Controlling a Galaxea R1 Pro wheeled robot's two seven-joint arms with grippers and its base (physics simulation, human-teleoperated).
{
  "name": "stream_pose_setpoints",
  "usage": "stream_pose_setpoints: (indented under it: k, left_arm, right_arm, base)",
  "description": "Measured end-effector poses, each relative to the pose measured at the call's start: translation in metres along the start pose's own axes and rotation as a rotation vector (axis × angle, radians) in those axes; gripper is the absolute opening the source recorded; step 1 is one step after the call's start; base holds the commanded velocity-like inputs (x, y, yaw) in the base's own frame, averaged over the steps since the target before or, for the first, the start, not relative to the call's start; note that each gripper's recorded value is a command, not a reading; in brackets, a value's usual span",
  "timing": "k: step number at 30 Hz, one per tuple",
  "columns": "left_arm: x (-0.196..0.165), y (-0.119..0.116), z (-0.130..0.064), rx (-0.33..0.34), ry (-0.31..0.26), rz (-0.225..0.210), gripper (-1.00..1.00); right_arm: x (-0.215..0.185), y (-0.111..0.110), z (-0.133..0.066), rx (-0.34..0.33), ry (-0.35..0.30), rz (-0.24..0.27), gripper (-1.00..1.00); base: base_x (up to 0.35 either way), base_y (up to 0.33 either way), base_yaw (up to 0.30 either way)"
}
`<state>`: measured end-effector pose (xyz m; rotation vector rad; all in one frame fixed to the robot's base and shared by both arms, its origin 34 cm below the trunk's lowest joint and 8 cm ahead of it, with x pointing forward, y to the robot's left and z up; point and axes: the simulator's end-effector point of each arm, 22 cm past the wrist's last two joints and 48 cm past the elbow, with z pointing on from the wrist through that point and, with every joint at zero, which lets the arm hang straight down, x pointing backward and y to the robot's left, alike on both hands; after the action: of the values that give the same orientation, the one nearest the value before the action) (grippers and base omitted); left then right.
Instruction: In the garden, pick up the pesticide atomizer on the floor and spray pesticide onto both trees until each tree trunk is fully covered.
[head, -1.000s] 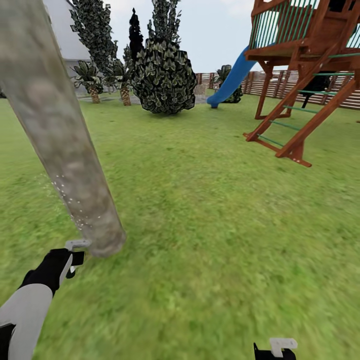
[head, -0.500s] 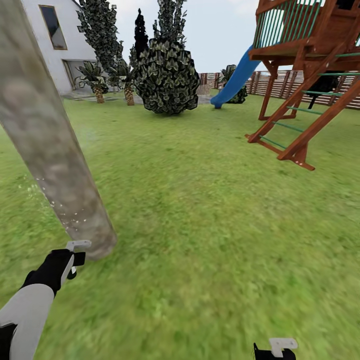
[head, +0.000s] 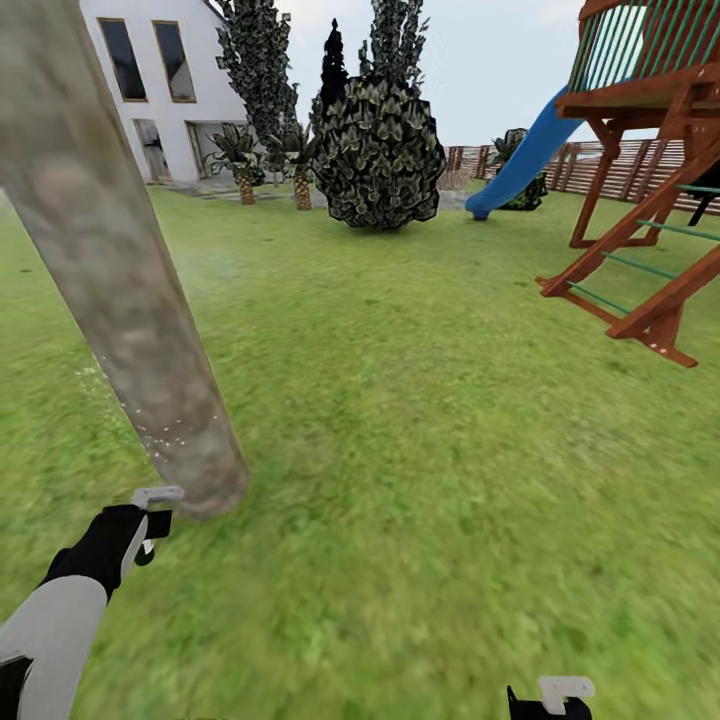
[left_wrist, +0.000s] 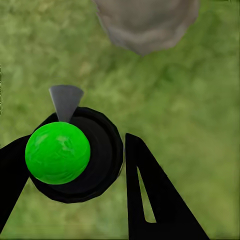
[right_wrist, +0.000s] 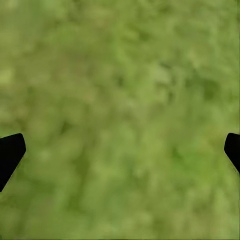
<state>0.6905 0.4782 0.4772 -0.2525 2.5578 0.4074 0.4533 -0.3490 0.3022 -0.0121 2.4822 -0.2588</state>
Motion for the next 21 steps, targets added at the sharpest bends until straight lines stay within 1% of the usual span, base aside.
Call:
stream_pose_setpoints:
  k: [2, 4, 5, 6, 8, 9, 12, 14, 16, 17, 18, 20, 21]
  left_arm:
    - [-0.011, -0.003, -0.003, 0.007, -0.016, -0.006, -1.0]
    - [-0.018, -0.017, -0.007, 0.026, -0.021, -0.009, -1.0]
    - [-0.036, -0.027, -0.013, 0.042, -0.035, -0.018, -1.0]
    - [-0.048, -0.03, -0.017, 0.047, -0.04, -0.022, -1.0]
    - [-0.075, -0.035, -0.028, 0.062, -0.023, -0.039, -1.0]
    - [-0.082, -0.036, -0.031, 0.067, -0.025, -0.043, -1.0]
    - [-0.128, -0.037, -0.047, 0.086, -0.067, -0.062, -1.0]
    - [-0.148, -0.038, -0.058, 0.096, -0.069, -0.074, -1.0]
    - [-0.169, -0.033, -0.067, 0.096, -0.087, -0.08, -1.0]
    - [-0.172, -0.032, -0.069, 0.094, -0.091, -0.076, -1.0]
    - [-0.174, -0.034, -0.07, 0.089, -0.092, -0.054, -1.0]
    - [-0.173, -0.045, -0.071, 0.074, -0.095, 0.029, -1.0]
    - [-0.176, -0.046, -0.073, 0.07, -0.101, 0.04, -1.0]
  right_arm:
    - [0.0, 0.0, 0.0, -0.001, 0.001, 0.0, 1.0]
    - [0.001, 0.0, 0.0, -0.001, 0.001, 0.0, 1.0]
    - [0.001, 0.001, 0.0, -0.002, 0.001, 0.0, 1.0]
    - [0.001, 0.001, 0.0, -0.002, 0.001, 0.0, 1.0]
    - [0.0, 0.001, 0.0, -0.003, 0.001, 0.0, 1.0]
    - [0.001, 0.001, 0.0, -0.003, 0.001, 0.0, 1.0]
    - [0.001, 0.001, 0.0, -0.003, 0.001, 0.0, 1.0]
    - [0.001, 0.001, 0.0, -0.003, 0.001, 0.0, 1.0]
    - [0.001, 0.001, 0.0, -0.003, 0.001, 0.0, 1.0]
    - [0.001, 0.001, 0.0, -0.003, 0.001, 0.0, 1.0]
    - [0.001, 0.001, 0.0, -0.002, 0.001, 0.0, 1.0]
    - [0.0, 0.0, 0.0, 0.0, 0.001, 0.0, 1.0]
    - [0.0, 0.0, 0.0, 0.0, 0.0, 0.0, 1.0]
  base:
    - [0.014, -0.007, 0.277]
    - [0.003, -0.002, 0.276]
    - [0.001, 0.0, 0.276]
    - [0.0, 0.0, 0.275]
    - [0.0, 0.0, 0.274]
    - [0.0, 0.0, 0.272]
    - [0.0, 0.0, 0.262]
    - [0.0, 0.0, 0.227]
    - [0.0, 0.0, 0.153]
    - [0.0, 0.0, 0.048]
    - [0.0, 0.0, 0.02]
    - [0.0, 0.0, 0.004]
    - [0.005, 0.0, 0.001]
